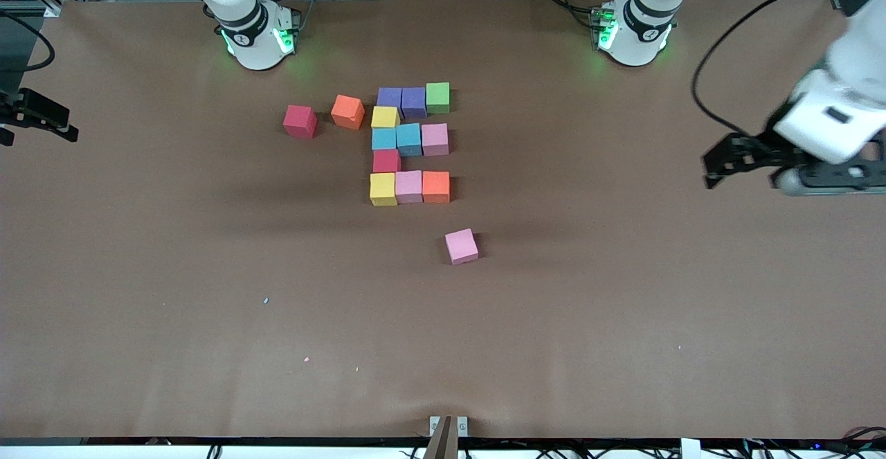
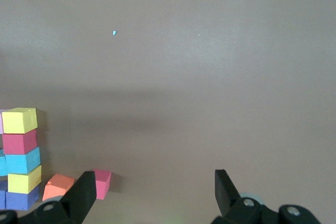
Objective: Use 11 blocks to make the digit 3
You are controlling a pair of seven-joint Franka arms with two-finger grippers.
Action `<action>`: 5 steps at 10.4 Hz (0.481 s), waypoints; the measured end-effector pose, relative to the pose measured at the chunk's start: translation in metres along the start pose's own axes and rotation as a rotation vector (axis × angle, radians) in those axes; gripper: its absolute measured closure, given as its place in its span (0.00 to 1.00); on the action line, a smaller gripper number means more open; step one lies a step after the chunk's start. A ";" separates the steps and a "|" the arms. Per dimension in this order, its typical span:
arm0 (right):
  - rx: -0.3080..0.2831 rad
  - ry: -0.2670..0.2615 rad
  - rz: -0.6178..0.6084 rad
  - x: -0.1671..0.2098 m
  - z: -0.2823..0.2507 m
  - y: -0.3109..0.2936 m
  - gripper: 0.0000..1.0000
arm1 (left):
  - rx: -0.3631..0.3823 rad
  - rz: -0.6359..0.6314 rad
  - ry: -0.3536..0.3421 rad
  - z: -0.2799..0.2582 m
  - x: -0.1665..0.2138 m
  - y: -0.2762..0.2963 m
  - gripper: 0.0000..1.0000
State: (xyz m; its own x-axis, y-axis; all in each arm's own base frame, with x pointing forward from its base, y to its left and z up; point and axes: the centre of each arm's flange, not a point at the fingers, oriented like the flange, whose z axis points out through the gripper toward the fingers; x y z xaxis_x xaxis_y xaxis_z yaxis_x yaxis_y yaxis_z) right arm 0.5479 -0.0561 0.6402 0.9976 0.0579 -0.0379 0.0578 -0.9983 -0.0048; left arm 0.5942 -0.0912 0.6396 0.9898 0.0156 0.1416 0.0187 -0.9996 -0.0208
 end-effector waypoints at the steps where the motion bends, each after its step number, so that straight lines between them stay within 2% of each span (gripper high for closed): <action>1: 0.000 0.000 0.000 0.000 0.000 0.000 0.00 | 0.020 0.000 0.007 -0.009 -0.003 -0.014 0.00; 5: 0.000 0.001 0.000 0.000 0.000 0.000 0.00 | 0.006 0.014 -0.011 -0.026 -0.018 -0.067 0.00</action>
State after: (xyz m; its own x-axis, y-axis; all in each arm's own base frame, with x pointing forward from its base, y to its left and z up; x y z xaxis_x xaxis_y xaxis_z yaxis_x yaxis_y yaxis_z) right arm 0.5483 -0.0562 0.6399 0.9976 0.0578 -0.0370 0.0577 -0.9983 -0.0046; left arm 0.5715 -0.0249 0.6644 0.9915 0.0021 0.1301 0.0059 -0.9996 -0.0284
